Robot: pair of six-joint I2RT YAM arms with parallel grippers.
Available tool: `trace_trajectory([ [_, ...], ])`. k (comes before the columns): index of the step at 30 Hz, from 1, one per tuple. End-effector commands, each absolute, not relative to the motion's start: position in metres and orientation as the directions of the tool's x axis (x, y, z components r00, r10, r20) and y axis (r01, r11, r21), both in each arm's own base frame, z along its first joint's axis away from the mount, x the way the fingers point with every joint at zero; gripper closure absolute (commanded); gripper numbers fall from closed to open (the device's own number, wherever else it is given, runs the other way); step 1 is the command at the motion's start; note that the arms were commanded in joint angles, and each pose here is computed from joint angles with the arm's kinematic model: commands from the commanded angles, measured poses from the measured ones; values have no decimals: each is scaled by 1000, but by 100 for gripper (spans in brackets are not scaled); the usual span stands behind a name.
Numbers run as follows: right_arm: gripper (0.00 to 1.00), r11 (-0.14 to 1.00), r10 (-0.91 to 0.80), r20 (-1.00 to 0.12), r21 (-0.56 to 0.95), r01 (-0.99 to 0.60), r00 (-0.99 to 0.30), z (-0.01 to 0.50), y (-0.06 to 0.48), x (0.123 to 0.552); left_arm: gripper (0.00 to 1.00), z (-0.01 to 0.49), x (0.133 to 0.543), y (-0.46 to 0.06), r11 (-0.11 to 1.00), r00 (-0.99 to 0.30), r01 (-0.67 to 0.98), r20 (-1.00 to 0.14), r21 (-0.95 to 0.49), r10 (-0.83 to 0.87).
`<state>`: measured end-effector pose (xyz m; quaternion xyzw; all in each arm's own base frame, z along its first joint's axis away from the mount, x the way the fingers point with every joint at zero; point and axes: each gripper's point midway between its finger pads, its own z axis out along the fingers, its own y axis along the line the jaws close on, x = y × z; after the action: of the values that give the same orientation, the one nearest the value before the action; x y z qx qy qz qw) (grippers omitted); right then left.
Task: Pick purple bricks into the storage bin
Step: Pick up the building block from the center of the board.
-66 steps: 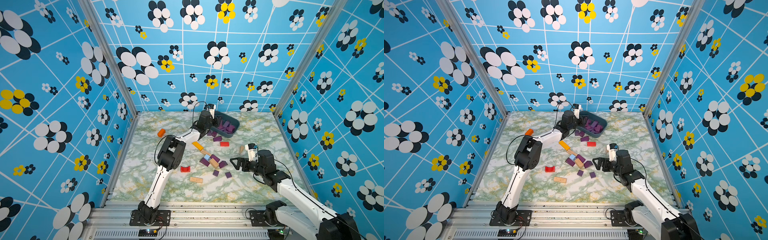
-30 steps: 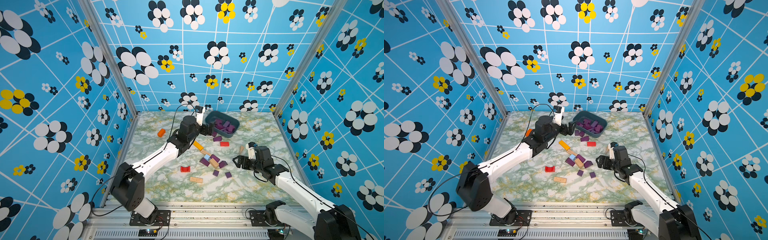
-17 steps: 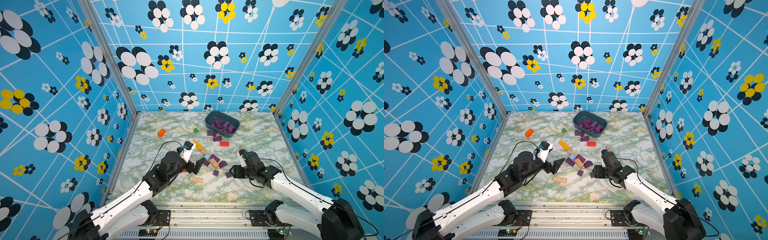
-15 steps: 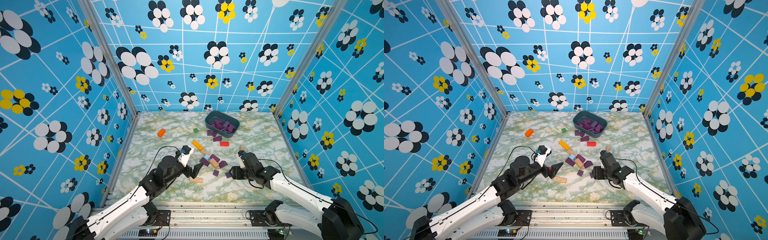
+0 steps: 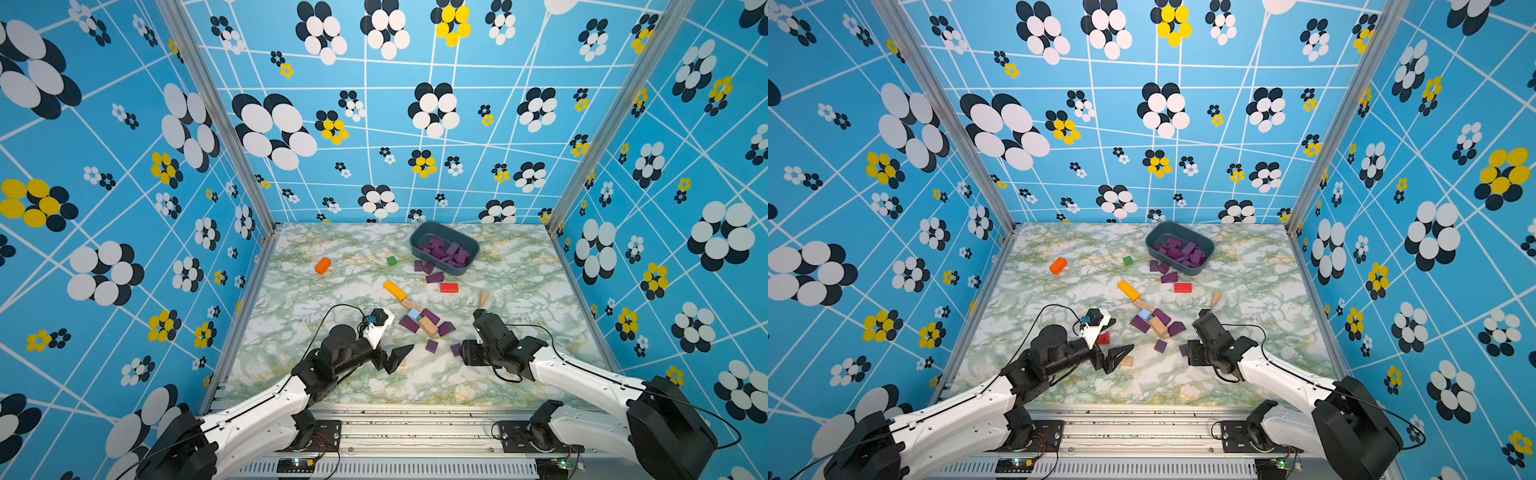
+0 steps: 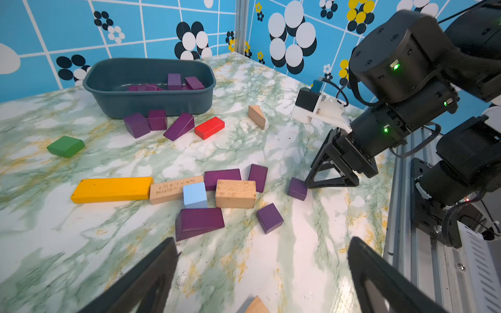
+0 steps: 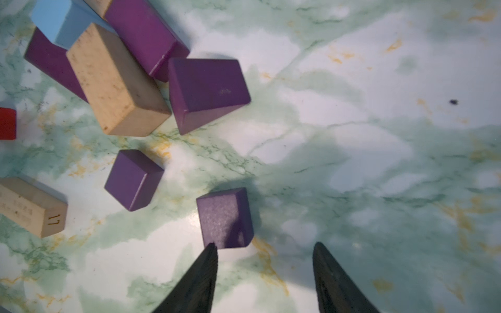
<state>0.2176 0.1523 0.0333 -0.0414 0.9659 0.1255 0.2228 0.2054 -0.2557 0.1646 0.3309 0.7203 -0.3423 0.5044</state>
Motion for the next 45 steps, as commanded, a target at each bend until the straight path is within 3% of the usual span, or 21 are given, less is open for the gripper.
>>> trace_trajectory([
  [1,43,961,-24,-463,235,-149,-886,38,160,222,0,173,201,-263,509,-237,847,-966,-153,103],
  [12,45,964,-77,-459,193,-184,-885,38,179,229,0,156,205,-266,517,-262,840,-958,-166,118],
  [20,57,978,-95,-389,133,-158,-916,19,178,229,1,154,202,-269,494,-262,853,-957,-169,125],
  [30,78,975,-57,-387,177,-135,-920,14,189,235,1,151,200,-272,479,-254,863,-957,-161,137],
  [45,78,955,-56,-508,225,-195,-860,79,220,282,1,149,203,-272,489,-254,858,-957,-155,143],
])
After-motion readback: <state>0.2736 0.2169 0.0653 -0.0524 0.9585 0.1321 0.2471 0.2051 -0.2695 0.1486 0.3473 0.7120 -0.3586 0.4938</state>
